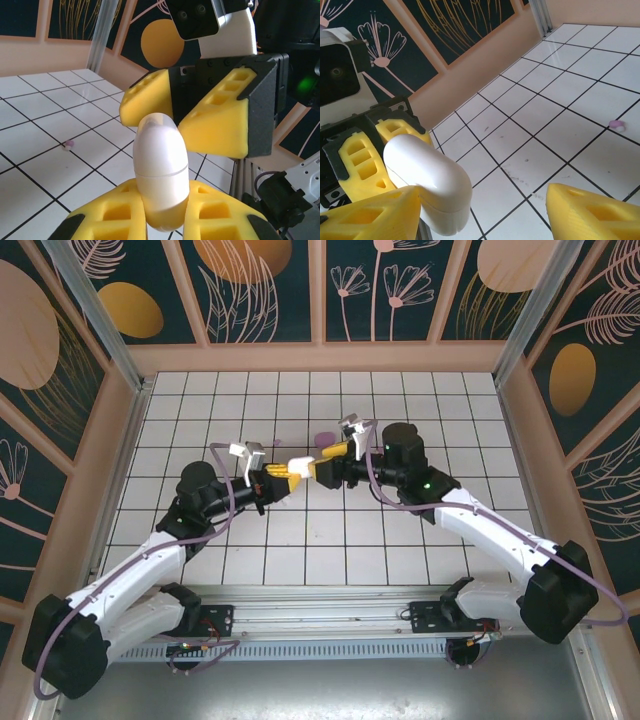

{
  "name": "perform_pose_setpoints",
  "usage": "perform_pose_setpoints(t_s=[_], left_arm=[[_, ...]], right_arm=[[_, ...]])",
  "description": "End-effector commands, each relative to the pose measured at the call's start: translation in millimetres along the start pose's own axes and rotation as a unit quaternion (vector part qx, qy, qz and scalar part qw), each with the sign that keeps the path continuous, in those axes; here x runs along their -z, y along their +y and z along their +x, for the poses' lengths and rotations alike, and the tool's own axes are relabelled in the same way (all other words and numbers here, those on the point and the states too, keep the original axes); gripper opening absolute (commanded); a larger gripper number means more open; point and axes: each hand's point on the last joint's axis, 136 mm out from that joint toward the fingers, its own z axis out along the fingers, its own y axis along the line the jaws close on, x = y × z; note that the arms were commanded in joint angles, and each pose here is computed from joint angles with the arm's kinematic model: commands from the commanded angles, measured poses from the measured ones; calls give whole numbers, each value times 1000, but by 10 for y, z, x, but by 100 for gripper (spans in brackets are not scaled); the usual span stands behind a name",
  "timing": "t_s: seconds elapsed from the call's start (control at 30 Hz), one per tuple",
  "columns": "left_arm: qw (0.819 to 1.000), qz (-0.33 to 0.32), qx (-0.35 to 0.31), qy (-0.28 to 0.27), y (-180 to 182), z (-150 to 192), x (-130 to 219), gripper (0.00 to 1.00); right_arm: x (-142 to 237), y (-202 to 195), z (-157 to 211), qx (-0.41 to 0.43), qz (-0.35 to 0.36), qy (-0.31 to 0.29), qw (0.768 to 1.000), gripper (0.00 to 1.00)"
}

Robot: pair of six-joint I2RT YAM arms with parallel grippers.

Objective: Insert wireless bluetooth earbuds into charging case

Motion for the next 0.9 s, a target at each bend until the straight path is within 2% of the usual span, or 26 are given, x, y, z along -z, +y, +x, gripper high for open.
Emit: perform_pose_setpoints(t_s=[0.0, 0.37, 0.67, 0.87], left_arm=[[998, 58, -39, 1, -283, -20, 40, 0], [998, 42, -40, -4, -273, -36, 89, 0], [997, -75, -19, -5, 113, 33, 166, 0], [994, -110, -23, -15, 194, 6, 246, 0]], right_arm=[[-24, -267, -78, -8, 50, -1, 999, 66], [-94, -260, -32, -23, 36, 18, 999, 66], [95, -93, -203, -31, 18, -12, 999, 66], [118, -325, -205, -86, 72, -13, 994, 66]])
